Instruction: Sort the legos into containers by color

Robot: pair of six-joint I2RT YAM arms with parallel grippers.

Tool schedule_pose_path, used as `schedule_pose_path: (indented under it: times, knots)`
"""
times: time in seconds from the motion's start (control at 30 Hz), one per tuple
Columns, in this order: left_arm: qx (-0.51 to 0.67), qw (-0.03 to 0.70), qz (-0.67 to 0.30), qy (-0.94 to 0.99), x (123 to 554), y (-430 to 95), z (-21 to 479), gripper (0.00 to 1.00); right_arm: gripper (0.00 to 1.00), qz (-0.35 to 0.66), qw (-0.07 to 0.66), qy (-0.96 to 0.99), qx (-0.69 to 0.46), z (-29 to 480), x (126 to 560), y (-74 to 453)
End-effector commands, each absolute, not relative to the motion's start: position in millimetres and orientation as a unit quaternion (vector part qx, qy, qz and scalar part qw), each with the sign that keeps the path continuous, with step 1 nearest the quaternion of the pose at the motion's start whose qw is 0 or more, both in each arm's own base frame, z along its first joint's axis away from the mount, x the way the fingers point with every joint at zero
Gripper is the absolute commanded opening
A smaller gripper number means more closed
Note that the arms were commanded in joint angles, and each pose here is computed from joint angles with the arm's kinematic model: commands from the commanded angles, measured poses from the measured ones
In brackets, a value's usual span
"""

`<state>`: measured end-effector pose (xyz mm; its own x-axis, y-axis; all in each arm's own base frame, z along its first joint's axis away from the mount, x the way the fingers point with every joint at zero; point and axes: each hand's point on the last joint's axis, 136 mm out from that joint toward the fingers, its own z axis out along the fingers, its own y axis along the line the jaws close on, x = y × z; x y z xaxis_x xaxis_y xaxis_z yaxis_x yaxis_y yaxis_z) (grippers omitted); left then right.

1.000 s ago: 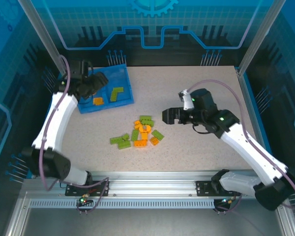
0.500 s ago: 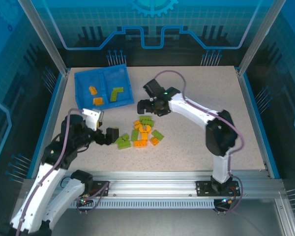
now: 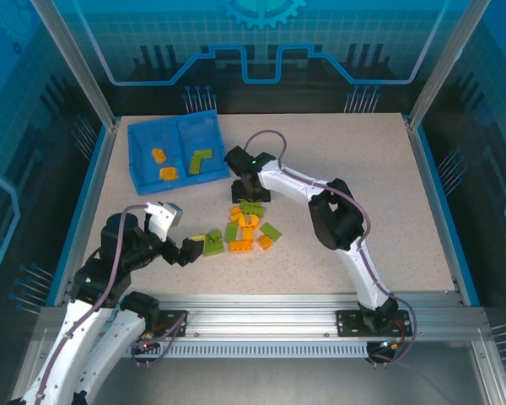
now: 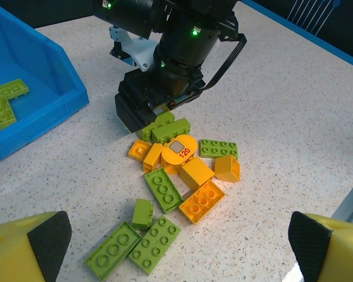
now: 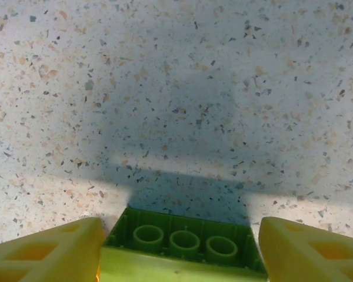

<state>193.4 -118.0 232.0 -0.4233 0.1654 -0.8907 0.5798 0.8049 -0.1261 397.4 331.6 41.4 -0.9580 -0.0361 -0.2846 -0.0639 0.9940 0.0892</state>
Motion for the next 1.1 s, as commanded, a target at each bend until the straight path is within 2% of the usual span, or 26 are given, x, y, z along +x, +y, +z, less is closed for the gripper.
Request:
schedule_pose_path:
  times: [0.0, 0.13, 0.27, 0.33, 0.4, 0.53, 0.7, 0.93, 1.07]
  knots:
    - [0.256, 0.496, -0.213, 0.802, 192, -123, 234, 0.99, 0.65, 0.036, 0.129, 0.991, -0.021, 33, 388, 330]
    - [0.256, 0.494, -0.214, 0.803, 192, -123, 233, 0.99, 0.61, 0.045, 0.122, 0.991, -0.027, 28, 386, 332]
    - [0.256, 0.494, -0.211, 0.804, 192, -122, 232, 0.99, 0.81, 0.059, 0.099, 0.993, -0.039, 16, 383, 339]
    - [0.256, 0.494, -0.208, 0.805, 193, -122, 231, 0.99, 0.83, 0.058, 0.095, 0.993, -0.044, 13, 384, 342]
    - [0.256, 0.494, -0.208, 0.805, 192, -121, 231, 0.99, 0.80, 0.054, 0.095, 0.993, -0.044, 10, 386, 341]
    - [0.256, 0.494, -0.205, 0.806, 193, -121, 231, 0.99, 0.64, 0.037, 0.110, 0.992, -0.038, 11, 392, 334]
    - [0.264, 0.498, -0.210, 0.799, 191, -123, 233, 0.99, 0.54, 0.045, 0.130, 0.989, -0.051, 32, 392, 334]
    - [0.290, 0.521, -0.223, 0.771, 180, -129, 244, 0.99, 0.51, 0.150, 0.268, 0.941, -0.140, 150, 378, 367]
    - [0.293, 0.549, -0.217, 0.752, 174, -126, 252, 0.99, 0.51, 0.204, 0.323, 0.901, -0.205, 196, 368, 401]
